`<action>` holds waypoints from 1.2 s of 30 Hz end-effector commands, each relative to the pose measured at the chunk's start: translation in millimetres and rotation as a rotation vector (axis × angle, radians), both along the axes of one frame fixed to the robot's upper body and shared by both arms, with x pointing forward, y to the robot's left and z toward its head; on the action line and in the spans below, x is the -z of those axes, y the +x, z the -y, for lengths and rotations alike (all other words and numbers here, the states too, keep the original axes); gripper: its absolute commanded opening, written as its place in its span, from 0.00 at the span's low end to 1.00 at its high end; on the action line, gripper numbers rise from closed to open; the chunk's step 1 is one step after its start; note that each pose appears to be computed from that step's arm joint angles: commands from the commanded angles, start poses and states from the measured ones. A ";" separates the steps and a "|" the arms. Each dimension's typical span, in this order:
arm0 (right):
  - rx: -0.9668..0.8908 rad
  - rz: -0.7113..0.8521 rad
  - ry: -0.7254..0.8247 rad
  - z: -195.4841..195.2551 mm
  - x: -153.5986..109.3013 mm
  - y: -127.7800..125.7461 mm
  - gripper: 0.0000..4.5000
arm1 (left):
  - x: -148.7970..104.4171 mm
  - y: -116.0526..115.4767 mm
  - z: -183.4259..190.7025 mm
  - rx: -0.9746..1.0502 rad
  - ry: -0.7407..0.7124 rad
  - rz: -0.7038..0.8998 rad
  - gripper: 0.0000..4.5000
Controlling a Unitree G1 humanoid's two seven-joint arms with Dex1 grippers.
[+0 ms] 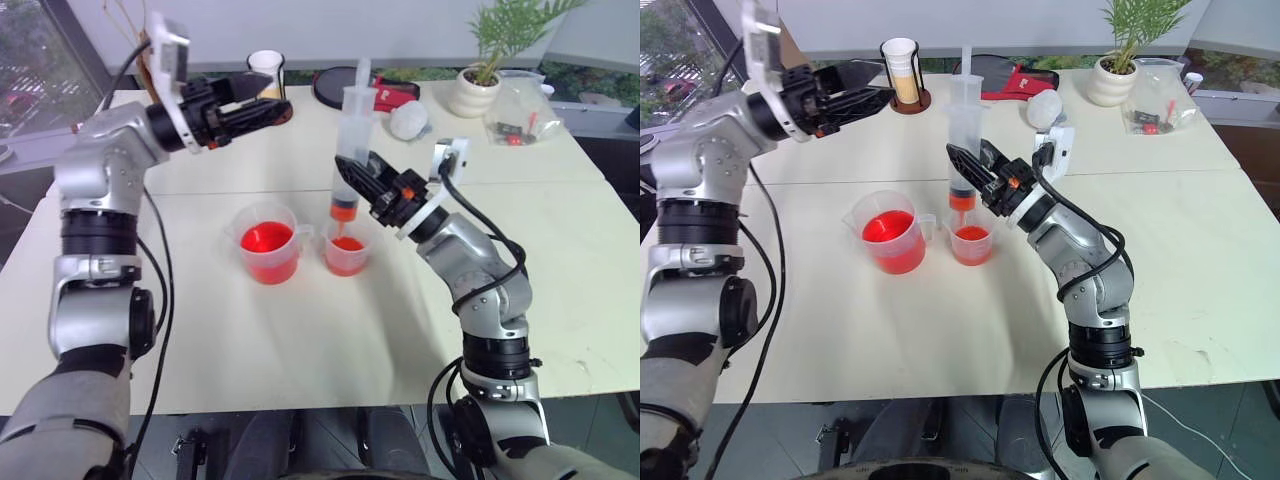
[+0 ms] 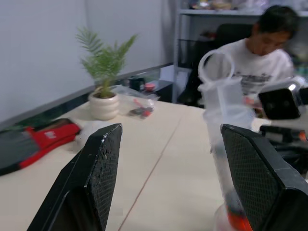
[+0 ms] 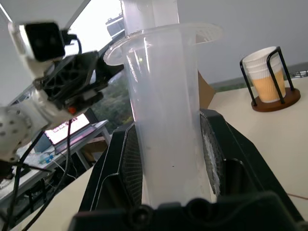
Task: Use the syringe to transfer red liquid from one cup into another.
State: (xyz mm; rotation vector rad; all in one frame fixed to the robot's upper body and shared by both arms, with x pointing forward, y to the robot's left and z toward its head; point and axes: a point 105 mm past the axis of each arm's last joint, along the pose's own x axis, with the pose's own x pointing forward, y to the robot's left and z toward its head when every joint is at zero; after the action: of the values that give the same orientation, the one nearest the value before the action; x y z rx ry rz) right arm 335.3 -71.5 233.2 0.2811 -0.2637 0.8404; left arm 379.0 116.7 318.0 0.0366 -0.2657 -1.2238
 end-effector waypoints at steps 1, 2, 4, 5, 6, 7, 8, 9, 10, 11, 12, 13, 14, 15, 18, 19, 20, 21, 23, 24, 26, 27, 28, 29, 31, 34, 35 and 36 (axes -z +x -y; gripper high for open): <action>0.017 0.089 -0.003 1.7 -14.7 -9.0 0.30 | -28.7 -6.2 15.2 0.066 0.005 0.107 0.74; 0.022 0.090 -0.004 1.8 -14.0 -8.8 0.30 | -30.6 -5.5 19.1 0.081 0.005 0.112 0.74; 0.030 0.092 -0.011 2.4 -12.7 -9.0 0.30 | -33.0 -3.8 26.7 0.105 0.007 0.121 0.74; 0.033 0.093 -0.014 2.4 -12.1 -9.3 0.30 | -33.8 -2.7 30.0 0.113 0.008 0.124 0.74; 0.035 0.094 -0.016 2.7 -11.7 -9.7 0.30 | -34.0 -1.6 32.9 0.119 0.009 0.127 0.74; 0.036 0.095 -0.018 2.7 -11.3 -10.3 0.30 | -33.1 -0.4 36.1 0.126 0.014 0.128 0.74; 0.038 0.096 -0.021 2.9 -11.0 -11.0 0.30 | -31.9 0.5 39.1 0.132 0.022 0.131 0.74; 0.038 0.097 -0.023 2.9 -10.8 -11.6 0.30 | -30.5 2.0 42.4 0.134 0.029 0.137 0.74; 0.038 0.098 -0.025 2.8 -10.7 -12.3 0.30 | -29.4 3.2 45.2 0.136 0.034 0.139 0.74; 0.036 0.100 -0.028 2.3 -10.7 -13.2 0.30 | -28.1 4.4 47.9 0.136 0.044 0.149 0.74; 0.034 0.102 -0.031 1.8 -10.7 -14.2 0.30 | -27.1 6.0 50.2 0.132 0.049 0.155 0.74; 0.030 0.104 -0.035 1.1 -10.5 -15.4 0.30 | -25.7 7.6 53.2 0.130 0.055 0.158 0.74; 0.028 0.106 -0.039 0.6 -10.4 -16.2 0.30 | -24.7 8.7 55.2 0.128 0.059 0.161 0.74; 0.025 0.107 -0.043 0.1 -10.0 -17.0 0.30 | -23.7 9.1 57.1 0.132 0.062 0.163 0.74; 0.015 0.106 -0.071 -1.8 -5.4 -19.7 0.30 | -22.2 9.3 66.2 0.156 0.049 0.160 0.74; 0.014 0.105 -0.077 -2.0 -4.1 -20.5 0.30 | -21.5 9.4 69.0 0.163 0.047 0.157 0.74; 0.012 0.105 -0.084 -2.2 -3.1 -21.0 0.30 | -20.3 9.5 72.1 0.171 0.049 0.156 0.74; 0.011 0.106 -0.088 -2.3 -2.6 -21.3 0.30 | -19.5 9.6 73.9 0.175 0.050 0.156 0.63; 0.011 0.105 -0.100 -2.0 -0.8 -21.2 0.30 | -18.8 8.2 77.8 0.198 0.048 0.149 0.45; 0.013 0.106 -0.105 -1.6 0.0 -20.8 0.30 | -18.6 6.8 79.3 0.213 0.050 0.150 0.36; 0.019 0.106 -0.112 -0.1 0.7 -19.6 0.30 | -19.3 5.3 81.2 0.228 0.048 0.155 0.11; 0.022 0.107 -0.114 0.5 0.8 -19.2 0.30 | -19.8 4.6 81.5 0.234 0.047 0.155 0.00; 0.023 0.108 -0.115 0.8 0.8 -18.9 0.30 | -20.1 4.2 81.6 0.238 0.045 0.155 0.00; 0.026 0.110 -0.118 1.1 0.7 -18.6 0.30 | -19.9 3.1 81.8 0.249 0.047 0.150 0.00; 0.031 0.116 -0.124 2.7 0.1 -18.1 0.30 | -17.0 -1.0 83.2 0.282 0.063 0.142 0.00; 0.038 0.124 -0.127 4.8 -1.9 -17.2 0.30 | -12.8 -3.8 84.4 0.297 0.070 0.138 0.00; 0.042 0.130 -0.127 5.9 -3.5 -16.6 0.30 | -9.5 -4.4 84.9 0.303 0.073 0.129 0.00; 0.046 0.138 -0.127 6.9 -5.7 -15.8 0.30 | -4.1 -4.8 85.7 0.308 0.081 0.119 0.00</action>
State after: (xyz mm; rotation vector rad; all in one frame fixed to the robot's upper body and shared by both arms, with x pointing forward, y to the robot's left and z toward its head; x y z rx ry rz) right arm 325.1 -79.3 218.8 0.1279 -0.2591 0.8118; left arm 381.6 35.9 317.9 0.1282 -0.3101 -1.5015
